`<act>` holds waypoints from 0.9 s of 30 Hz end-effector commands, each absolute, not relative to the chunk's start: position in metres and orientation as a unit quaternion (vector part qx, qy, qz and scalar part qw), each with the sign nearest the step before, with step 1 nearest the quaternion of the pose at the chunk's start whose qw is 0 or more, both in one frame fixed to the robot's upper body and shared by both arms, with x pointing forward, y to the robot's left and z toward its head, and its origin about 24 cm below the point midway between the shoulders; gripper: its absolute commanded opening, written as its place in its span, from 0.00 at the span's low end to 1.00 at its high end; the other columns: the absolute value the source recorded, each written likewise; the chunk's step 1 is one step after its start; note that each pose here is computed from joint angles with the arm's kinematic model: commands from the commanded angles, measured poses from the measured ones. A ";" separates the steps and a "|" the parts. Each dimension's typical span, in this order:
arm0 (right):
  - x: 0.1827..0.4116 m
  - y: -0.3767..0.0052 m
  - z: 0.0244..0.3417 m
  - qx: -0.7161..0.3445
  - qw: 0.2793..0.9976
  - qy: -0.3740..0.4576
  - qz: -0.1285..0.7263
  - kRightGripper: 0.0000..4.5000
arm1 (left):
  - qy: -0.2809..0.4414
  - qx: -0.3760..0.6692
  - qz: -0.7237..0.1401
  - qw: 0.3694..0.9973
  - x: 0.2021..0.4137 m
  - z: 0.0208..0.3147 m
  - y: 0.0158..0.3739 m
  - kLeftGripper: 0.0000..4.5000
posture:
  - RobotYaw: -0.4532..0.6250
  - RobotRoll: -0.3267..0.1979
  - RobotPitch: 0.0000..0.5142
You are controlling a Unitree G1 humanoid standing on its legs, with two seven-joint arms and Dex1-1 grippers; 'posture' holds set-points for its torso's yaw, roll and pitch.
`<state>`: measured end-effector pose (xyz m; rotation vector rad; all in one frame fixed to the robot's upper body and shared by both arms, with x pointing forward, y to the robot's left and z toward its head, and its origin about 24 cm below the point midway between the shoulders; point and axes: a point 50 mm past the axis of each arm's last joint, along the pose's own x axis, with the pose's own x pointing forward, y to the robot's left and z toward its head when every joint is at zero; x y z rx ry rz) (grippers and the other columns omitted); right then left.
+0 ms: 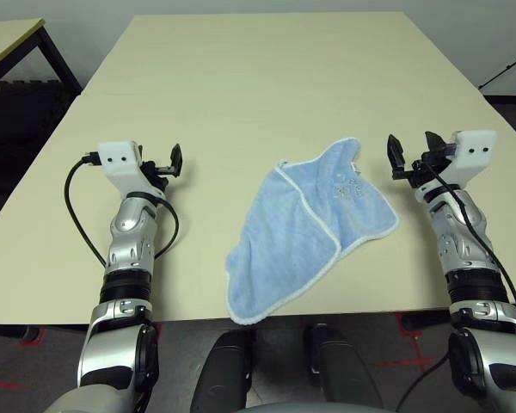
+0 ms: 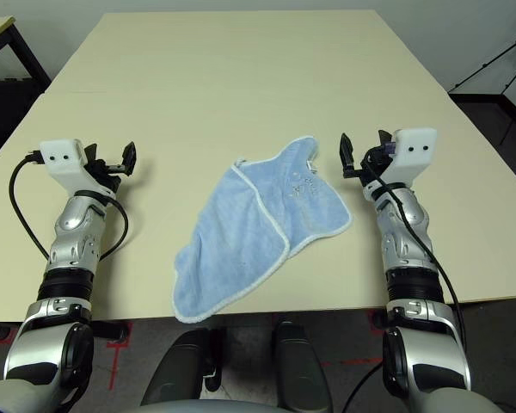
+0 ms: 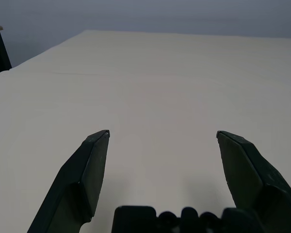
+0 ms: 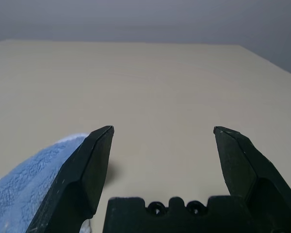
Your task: Fold the towel and set it aside.
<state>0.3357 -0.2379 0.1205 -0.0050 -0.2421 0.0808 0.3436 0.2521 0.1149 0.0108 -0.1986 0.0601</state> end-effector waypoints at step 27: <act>0.330 -0.244 0.123 -0.004 0.993 -0.105 0.057 0.99 | -0.087 0.038 -0.091 0.991 0.358 0.131 0.261 1.00 | 0.46 0.62 0.22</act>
